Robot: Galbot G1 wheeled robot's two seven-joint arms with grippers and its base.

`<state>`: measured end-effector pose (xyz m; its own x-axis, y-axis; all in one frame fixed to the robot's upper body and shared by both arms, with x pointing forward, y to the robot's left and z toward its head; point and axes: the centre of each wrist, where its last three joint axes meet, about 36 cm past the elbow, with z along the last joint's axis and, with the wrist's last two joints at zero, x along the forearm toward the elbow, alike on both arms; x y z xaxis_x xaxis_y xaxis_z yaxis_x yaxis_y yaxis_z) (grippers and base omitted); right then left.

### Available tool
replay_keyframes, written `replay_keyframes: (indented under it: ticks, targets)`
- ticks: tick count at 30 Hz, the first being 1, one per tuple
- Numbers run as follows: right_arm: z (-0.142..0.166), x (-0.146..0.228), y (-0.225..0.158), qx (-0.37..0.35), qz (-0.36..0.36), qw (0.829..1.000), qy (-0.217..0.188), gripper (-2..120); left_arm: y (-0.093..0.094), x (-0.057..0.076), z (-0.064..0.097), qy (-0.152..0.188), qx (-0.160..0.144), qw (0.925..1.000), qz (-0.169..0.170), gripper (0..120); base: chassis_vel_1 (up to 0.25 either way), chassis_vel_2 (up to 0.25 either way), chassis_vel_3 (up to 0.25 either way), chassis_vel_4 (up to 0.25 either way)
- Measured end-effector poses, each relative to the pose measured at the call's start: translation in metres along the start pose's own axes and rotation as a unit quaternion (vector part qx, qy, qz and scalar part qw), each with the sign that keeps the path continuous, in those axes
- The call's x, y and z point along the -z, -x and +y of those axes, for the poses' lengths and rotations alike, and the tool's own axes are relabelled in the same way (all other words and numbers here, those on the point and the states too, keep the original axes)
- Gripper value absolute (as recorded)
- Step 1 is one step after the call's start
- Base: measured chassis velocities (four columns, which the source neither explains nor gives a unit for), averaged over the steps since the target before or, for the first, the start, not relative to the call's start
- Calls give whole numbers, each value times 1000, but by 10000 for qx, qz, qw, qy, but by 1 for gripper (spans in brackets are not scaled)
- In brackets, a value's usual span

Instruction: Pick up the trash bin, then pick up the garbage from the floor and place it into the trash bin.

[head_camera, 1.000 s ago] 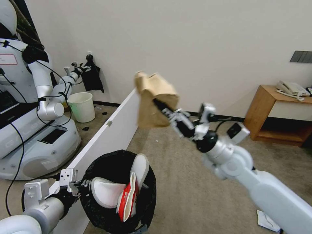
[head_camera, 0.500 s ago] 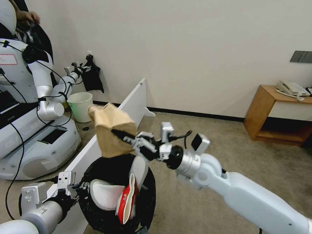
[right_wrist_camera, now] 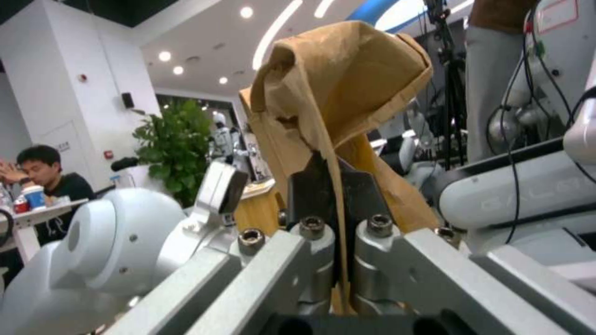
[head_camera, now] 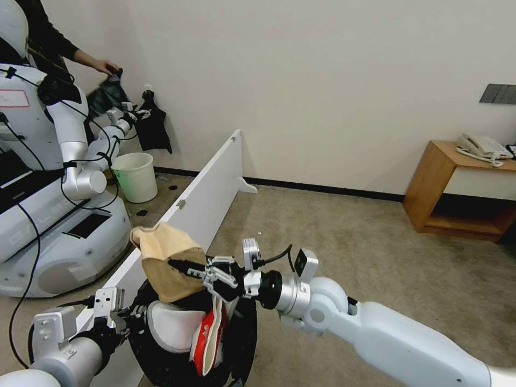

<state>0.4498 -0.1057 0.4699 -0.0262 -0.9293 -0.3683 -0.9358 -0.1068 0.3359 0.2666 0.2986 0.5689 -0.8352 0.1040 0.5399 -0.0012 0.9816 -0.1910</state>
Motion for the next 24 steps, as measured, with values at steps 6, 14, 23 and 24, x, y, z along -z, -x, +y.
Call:
replay_keyframes:
  ticks: [6,14,23,24]
  targets:
    - [1,-5,-3,-14,35,10000,32,0,0,0,0,0,11,10000,0,1,0,0,0,0]
    - [-1,-11,-9,-86,97,9999,18,0,-1,0,1,4,34,10000,-1,1,0,0,0,0]
    - [-7,-17,-17,-190,148,9997,-32,0,-1,-1,1,-8,27,10000,23,1,0,0,0,0]
    - [-8,-17,-17,-201,155,9997,-37,0,-1,-1,1,-8,25,10000,25,1,0,0,0,0]
